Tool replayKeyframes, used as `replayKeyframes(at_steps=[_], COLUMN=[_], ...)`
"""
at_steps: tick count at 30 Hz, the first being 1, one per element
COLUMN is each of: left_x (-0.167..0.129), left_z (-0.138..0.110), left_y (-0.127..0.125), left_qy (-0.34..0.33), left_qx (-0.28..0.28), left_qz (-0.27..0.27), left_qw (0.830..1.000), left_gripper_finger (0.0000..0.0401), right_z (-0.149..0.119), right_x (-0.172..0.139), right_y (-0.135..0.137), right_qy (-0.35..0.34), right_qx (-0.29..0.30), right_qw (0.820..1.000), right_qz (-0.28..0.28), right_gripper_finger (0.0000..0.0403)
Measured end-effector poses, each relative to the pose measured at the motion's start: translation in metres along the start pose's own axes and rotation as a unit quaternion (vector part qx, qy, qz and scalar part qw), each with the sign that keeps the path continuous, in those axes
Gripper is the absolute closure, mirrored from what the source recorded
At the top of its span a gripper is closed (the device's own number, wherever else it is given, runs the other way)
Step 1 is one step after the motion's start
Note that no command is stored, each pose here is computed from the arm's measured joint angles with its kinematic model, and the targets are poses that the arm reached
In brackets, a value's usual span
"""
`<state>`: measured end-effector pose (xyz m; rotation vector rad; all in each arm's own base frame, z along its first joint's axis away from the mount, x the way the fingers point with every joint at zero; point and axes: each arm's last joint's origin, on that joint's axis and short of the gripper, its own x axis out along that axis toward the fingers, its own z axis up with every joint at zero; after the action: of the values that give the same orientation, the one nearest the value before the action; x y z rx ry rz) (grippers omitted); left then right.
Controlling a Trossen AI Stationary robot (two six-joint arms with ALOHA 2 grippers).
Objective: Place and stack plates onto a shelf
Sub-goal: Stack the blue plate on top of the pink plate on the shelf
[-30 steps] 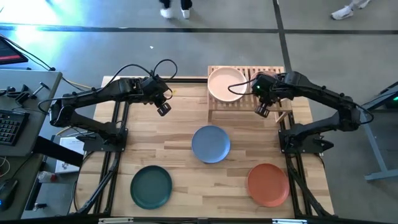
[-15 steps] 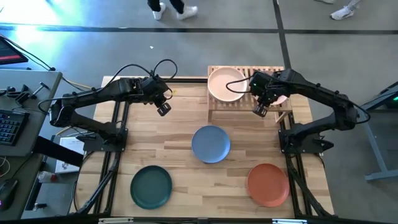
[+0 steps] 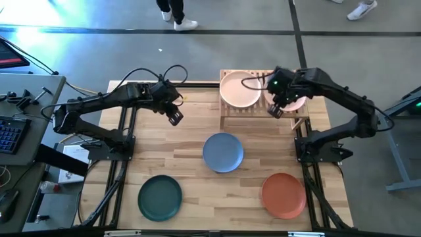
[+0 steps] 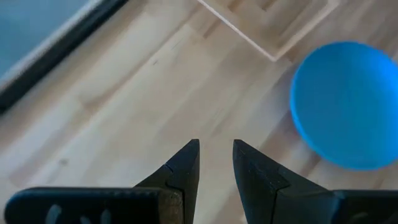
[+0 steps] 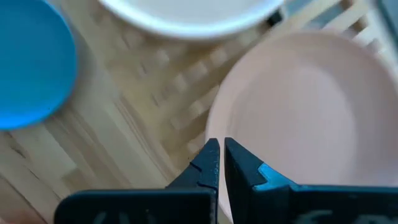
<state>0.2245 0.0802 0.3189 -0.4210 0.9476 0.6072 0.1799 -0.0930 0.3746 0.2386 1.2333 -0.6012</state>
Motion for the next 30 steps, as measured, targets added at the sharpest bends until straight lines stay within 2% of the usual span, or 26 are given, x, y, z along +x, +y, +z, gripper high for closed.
replayKeyframes(at_steps=[6, 9, 13, 17, 30], left_x=[0.012, 0.023, 0.042, 0.062, 0.111], left_z=[0.001, 0.001, -0.001, -0.003, -0.01], left_y=[-0.007, -0.014, -0.026, -0.039, -0.089], left_qy=[0.022, 0.055, 0.096, 0.124, 0.137], left_qx=[-0.113, -0.143, -0.154, -0.151, -0.104], left_qz=[-0.003, -0.023, -0.028, -0.034, -0.093], left_qw=[0.993, 0.988, 0.983, 0.98, 0.981], left_gripper_finger=[0.0315, 0.0315, 0.0315, 0.0315, 0.0315], right_z=[0.007, 0.007, 0.006, 0.005, -0.005], right_x=[-0.043, -0.059, -0.072, -0.075, -0.049], right_y=[-0.006, -0.008, -0.008, -0.001, 0.042], right_qy=[-0.08, -0.102, -0.115, -0.114, -0.036], right_qx=[0.059, 0.091, 0.125, 0.132, 0.137], right_qw=[0.995, 0.99, 0.983, 0.98, 0.982], right_qz=[0.017, 0.037, 0.074, 0.096, 0.125], right_gripper_finger=[0.0402, 0.0402, 0.0402, 0.0402, 0.0402])
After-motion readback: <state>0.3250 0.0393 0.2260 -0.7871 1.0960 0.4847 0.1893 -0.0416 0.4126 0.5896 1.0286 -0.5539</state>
